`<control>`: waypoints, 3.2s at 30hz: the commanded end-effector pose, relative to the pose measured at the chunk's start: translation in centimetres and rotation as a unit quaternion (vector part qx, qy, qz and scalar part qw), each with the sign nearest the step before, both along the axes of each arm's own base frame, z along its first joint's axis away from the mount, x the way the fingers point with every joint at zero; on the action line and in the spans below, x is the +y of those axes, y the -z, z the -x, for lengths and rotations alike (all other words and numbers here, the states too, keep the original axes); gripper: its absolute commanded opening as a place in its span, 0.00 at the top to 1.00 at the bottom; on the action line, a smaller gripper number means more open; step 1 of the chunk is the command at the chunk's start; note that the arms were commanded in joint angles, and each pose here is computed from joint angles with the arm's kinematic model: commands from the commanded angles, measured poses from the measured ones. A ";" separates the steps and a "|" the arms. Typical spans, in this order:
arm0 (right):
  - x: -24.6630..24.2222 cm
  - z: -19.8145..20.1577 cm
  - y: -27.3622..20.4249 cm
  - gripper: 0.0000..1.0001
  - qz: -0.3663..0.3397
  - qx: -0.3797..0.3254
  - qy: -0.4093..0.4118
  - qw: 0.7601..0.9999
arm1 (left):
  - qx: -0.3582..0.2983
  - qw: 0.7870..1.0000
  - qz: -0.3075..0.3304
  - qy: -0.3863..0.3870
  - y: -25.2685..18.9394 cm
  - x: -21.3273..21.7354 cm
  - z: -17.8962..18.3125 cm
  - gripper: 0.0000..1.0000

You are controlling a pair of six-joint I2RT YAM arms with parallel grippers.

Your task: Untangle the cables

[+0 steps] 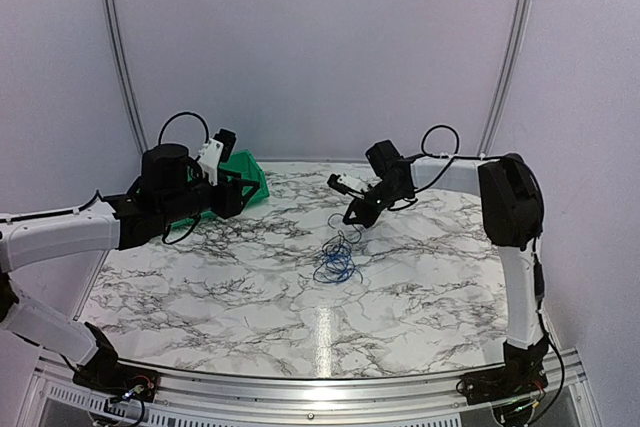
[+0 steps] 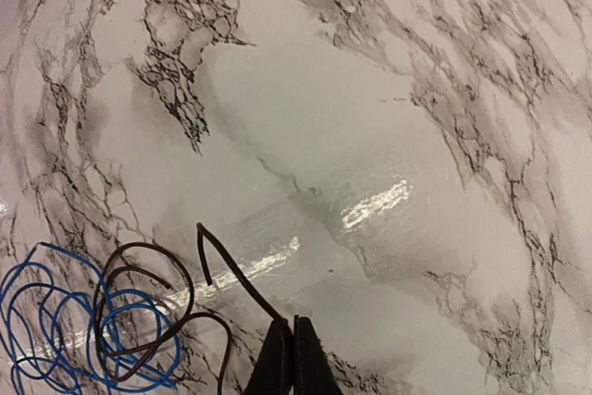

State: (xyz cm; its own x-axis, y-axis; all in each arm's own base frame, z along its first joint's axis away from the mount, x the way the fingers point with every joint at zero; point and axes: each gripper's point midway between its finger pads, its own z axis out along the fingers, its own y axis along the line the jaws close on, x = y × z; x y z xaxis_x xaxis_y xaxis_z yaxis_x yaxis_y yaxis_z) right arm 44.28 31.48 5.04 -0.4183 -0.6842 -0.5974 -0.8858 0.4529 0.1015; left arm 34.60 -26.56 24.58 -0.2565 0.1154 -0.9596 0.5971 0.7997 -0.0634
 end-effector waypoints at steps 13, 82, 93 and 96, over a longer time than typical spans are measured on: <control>2.0 7.1 -22.3 1.00 -0.147 -0.121 -0.060 0.980 | 0.026 0.990 0.089 0.109 -3.9 -6.1 3.1 0.40; -2.2 13.2 -31.9 1.00 -0.228 -0.229 -0.076 0.943 | -0.077 0.978 0.170 0.090 1.3 -13.4 8.0 0.44; -1.2 12.9 -28.0 1.00 -0.236 -0.184 -0.086 0.950 | 0.032 0.954 0.279 0.105 0.9 -17.4 7.9 0.41; -1.0 12.9 -27.9 1.00 -0.239 -0.179 -0.090 0.950 | 0.063 0.944 0.303 0.117 1.2 -19.1 7.8 0.41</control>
